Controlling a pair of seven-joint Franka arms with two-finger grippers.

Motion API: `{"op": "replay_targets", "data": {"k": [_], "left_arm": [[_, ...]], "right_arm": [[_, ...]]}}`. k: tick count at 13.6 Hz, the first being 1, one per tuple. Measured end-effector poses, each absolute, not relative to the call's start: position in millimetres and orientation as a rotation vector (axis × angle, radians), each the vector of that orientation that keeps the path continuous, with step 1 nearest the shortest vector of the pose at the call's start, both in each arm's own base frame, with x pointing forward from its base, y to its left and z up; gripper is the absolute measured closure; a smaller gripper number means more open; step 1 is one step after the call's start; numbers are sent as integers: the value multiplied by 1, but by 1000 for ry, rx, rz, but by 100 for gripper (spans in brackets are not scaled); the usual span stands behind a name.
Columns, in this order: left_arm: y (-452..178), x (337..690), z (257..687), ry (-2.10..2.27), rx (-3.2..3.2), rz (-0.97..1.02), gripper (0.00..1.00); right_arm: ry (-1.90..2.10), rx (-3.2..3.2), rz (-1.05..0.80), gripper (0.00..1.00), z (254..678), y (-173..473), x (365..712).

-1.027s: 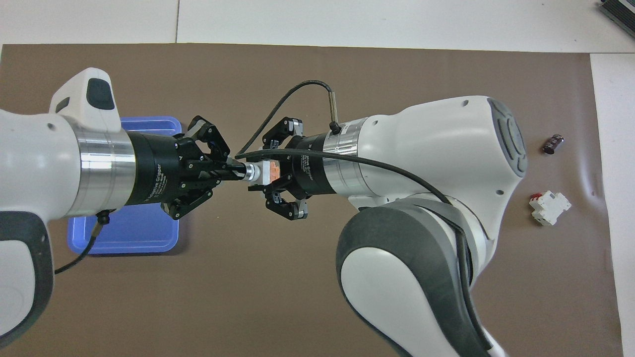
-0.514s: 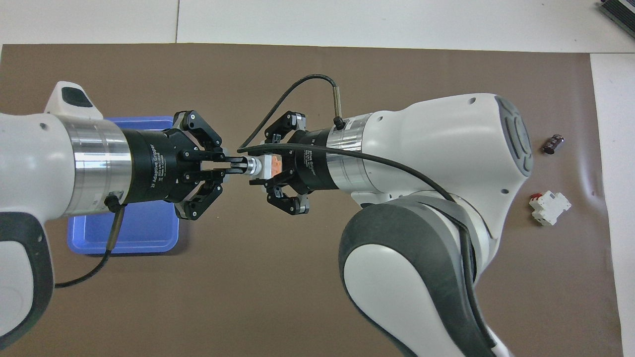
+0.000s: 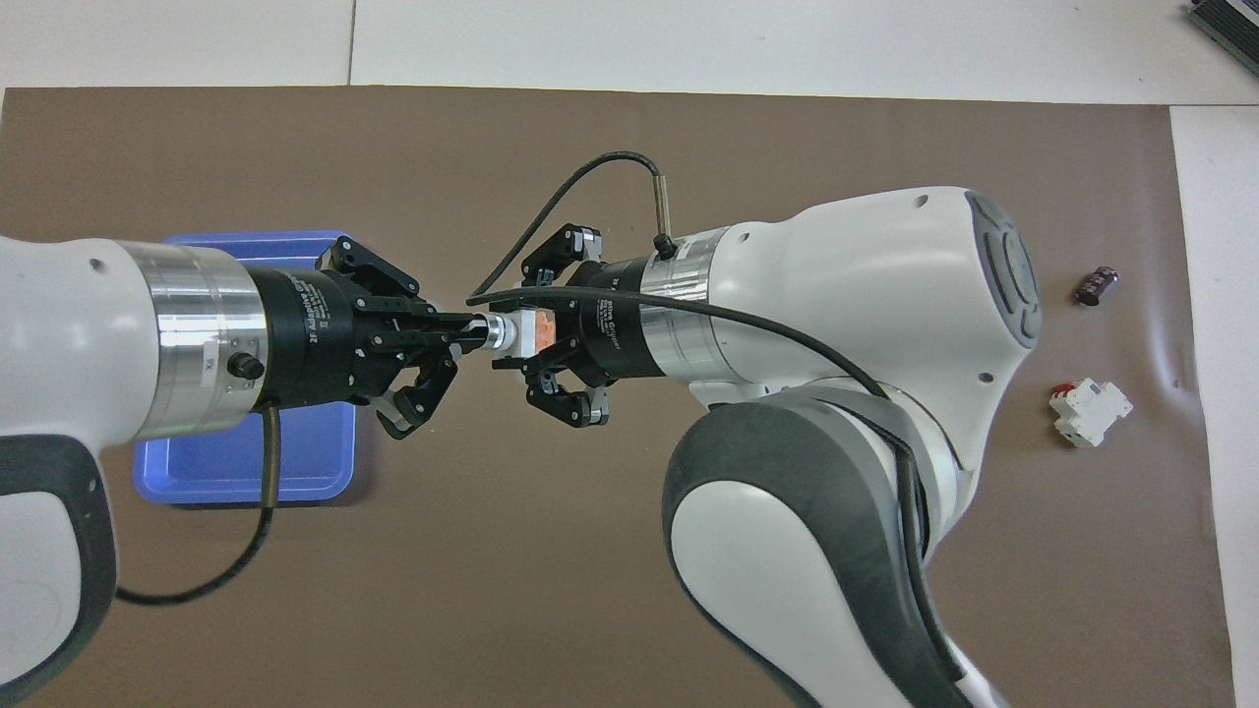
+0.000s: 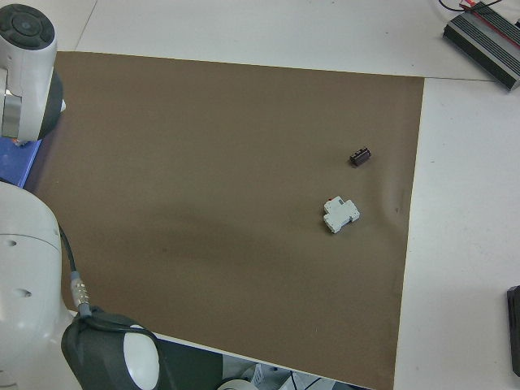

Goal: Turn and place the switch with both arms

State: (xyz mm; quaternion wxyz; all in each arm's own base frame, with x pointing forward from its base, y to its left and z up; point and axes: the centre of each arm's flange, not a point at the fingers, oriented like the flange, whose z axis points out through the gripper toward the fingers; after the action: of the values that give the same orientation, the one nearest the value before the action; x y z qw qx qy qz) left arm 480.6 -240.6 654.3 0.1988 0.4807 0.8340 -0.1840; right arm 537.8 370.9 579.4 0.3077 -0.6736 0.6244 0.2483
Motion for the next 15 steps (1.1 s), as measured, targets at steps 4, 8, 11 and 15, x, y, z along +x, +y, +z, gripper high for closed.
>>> {"op": "replay_targets", "data": {"k": [4, 8, 11, 15], "left_arm": [[-237, 476, 648, 2544, 1022, -556, 89], [-232, 473, 645, 2612, 891, -577, 89], [-231, 472, 643, 2619, 873, -578, 89], [-231, 471, 642, 2619, 871, -578, 89]], "right_arm": [[1651, -1790, 660, 58, 572, 379, 536], [1650, -1797, 666, 58, 569, 383, 535], [1650, -1799, 668, 58, 568, 385, 535], [1650, -1799, 668, 58, 568, 385, 535]]}}
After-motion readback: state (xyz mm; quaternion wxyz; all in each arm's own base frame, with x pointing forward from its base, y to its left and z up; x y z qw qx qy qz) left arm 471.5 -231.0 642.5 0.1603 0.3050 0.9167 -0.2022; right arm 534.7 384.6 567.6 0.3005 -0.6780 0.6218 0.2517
